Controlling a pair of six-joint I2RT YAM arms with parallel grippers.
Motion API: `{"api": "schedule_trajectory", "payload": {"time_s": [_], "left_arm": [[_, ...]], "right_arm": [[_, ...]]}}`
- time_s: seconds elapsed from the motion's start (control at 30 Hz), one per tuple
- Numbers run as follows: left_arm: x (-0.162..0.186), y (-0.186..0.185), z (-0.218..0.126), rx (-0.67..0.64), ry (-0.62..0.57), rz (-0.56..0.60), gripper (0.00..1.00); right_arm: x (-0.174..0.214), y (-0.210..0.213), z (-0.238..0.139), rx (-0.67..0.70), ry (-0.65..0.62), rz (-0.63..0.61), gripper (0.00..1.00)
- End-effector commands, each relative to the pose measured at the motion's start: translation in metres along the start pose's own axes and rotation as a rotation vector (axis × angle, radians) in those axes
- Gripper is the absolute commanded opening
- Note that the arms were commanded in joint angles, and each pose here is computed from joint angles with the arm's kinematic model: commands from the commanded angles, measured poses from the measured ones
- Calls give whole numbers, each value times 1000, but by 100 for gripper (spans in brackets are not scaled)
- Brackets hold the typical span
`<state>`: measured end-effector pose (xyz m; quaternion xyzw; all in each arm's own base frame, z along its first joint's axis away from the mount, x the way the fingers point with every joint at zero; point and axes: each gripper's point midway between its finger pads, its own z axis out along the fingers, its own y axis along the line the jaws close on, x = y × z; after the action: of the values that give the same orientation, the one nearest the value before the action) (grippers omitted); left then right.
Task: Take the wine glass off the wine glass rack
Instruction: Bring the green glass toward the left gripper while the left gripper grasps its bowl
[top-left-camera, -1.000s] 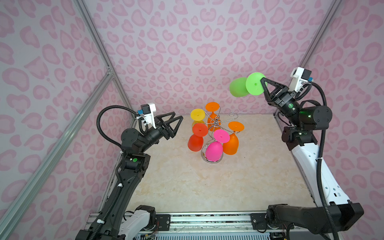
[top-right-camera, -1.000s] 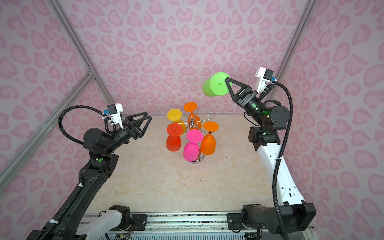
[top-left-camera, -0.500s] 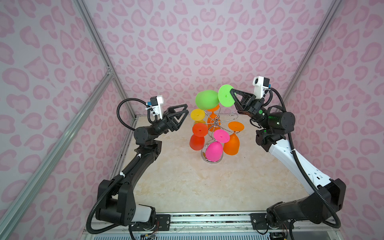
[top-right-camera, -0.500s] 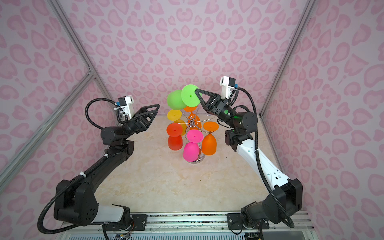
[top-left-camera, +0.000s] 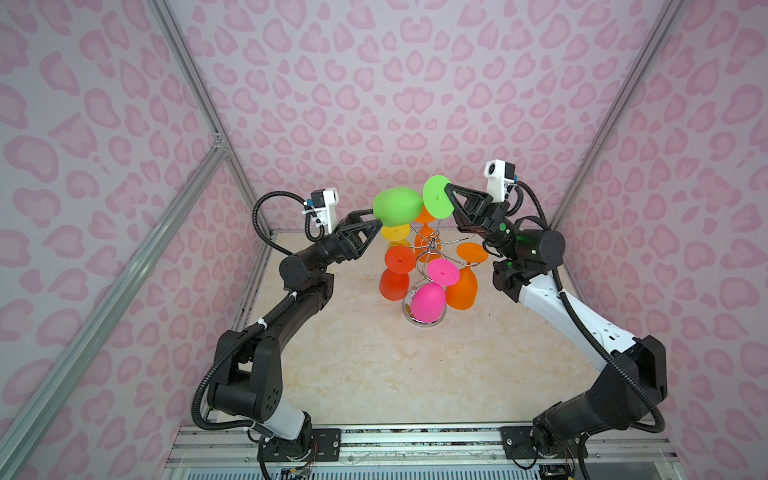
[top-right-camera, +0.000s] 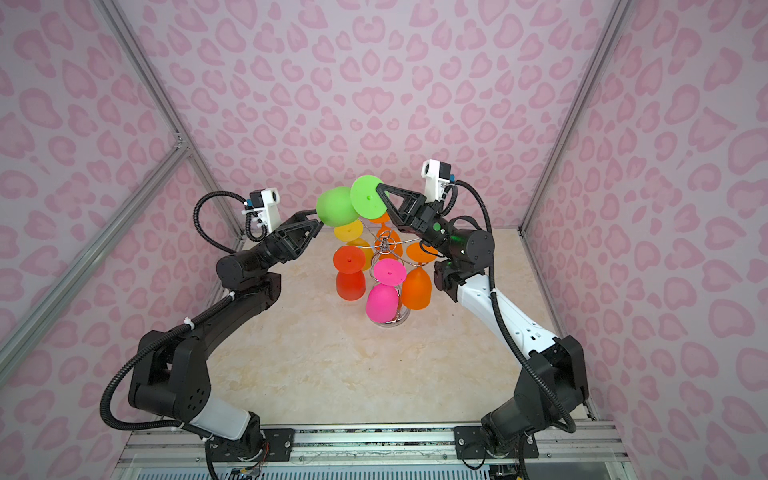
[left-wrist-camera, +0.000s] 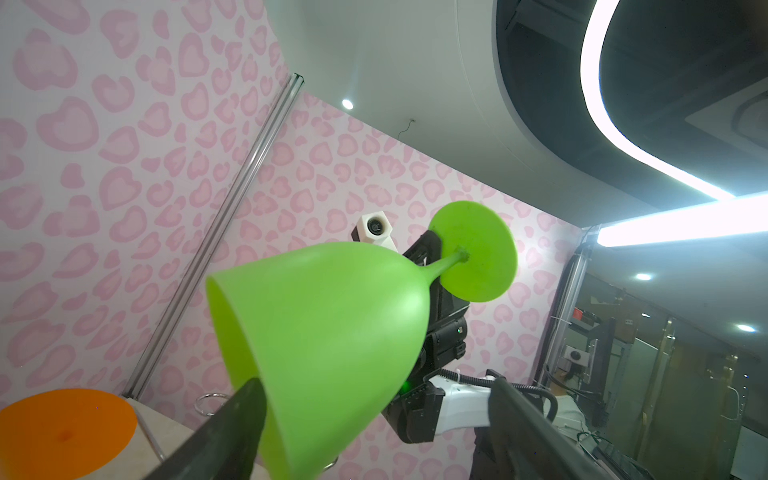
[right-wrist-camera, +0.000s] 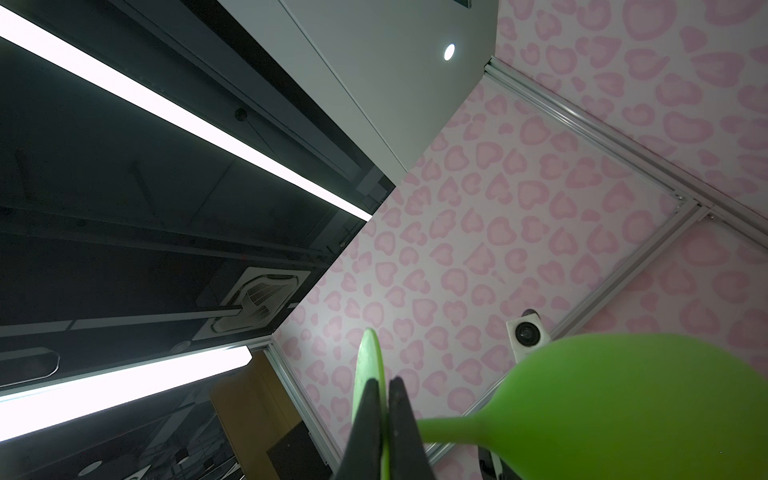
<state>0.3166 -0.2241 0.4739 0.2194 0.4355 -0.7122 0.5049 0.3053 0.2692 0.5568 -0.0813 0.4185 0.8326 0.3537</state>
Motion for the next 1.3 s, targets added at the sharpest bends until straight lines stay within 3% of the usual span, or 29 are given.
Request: {"api": "schedule_trajectory", "payload": {"time_s": [0.0, 0.47, 0.67, 0.8, 1.0, 1.27], "left_arm": [[2, -17, 6, 60, 16, 34, 80], [-1, -42, 10, 95, 6, 51, 31], [-3, -50, 11, 106, -3, 43, 16], [-3, -56, 13, 117, 0, 47, 5], [-4, -75, 15, 147, 26, 89, 2], [3, -99, 24, 156, 108, 151, 2]], "right_arm": [[-3, 7, 1, -75, -8, 26, 0], [-20, -16, -2, -166, -44, 225, 0], [-28, -22, -9, -199, -59, 268, 0], [-31, -24, -10, -181, -55, 250, 9], [-39, -21, -12, -119, -53, 170, 30], [-51, -8, -19, -47, -58, 77, 42]]}}
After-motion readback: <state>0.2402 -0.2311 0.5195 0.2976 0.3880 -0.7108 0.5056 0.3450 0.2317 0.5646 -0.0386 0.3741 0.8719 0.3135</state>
